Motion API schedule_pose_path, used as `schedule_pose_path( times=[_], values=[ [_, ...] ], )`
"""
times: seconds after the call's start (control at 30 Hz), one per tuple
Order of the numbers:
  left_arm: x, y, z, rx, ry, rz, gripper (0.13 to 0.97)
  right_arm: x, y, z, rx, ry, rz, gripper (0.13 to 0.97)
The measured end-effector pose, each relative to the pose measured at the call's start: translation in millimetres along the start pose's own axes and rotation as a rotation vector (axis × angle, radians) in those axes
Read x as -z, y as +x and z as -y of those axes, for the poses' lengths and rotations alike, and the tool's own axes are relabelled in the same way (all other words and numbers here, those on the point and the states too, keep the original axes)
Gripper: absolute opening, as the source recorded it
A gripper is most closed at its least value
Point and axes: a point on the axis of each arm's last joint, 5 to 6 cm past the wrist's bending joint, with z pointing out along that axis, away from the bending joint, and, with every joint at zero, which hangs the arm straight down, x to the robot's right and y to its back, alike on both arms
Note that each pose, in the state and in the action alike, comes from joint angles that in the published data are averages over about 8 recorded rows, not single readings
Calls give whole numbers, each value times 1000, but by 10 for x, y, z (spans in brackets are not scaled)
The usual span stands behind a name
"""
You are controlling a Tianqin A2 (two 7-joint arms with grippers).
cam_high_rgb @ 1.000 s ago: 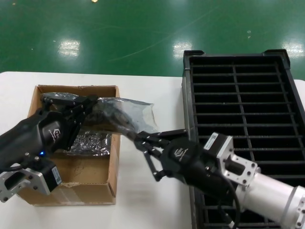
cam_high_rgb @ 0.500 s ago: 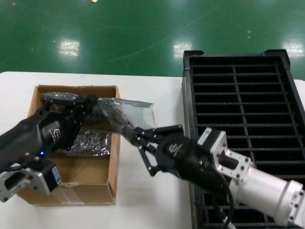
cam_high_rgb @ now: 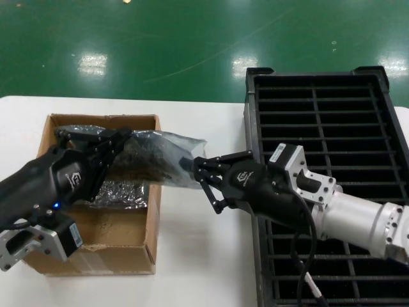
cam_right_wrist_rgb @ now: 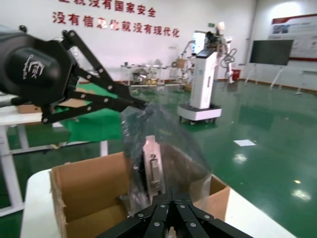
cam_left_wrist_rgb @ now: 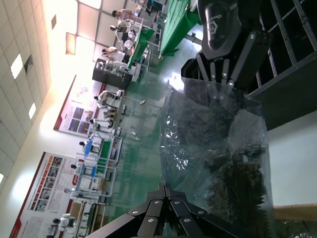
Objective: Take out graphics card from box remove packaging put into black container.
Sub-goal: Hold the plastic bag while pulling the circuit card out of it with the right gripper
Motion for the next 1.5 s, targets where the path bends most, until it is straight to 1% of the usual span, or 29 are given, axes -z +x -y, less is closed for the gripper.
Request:
schedule_pose_path(
  times=[0.23, 0.5, 0.8, 1.07, 1.1, 1.37, 1.5],
  values=[
    [0, 0, 0, 0, 0, 0, 140, -73, 28, -10, 3, -15, 50, 134],
    [0, 0, 0, 0, 0, 0, 140, -128, -11, -5, 2, -10, 69, 134],
    [0, 0, 0, 0, 0, 0, 140, -146, -41, -2, -2, -2, 67, 173],
    [0, 0, 0, 0, 0, 0, 140, -171, -77, -15, -14, 4, 65, 278],
    [0, 0, 0, 0, 0, 0, 140, -177, -84, -17, -16, 5, 66, 278],
    [0, 0, 0, 0, 0, 0, 140, -240, -163, -10, -38, 10, 80, 449],
    [0, 0, 0, 0, 0, 0, 140, -284, -179, -3, -58, 12, 74, 460]
  ],
)
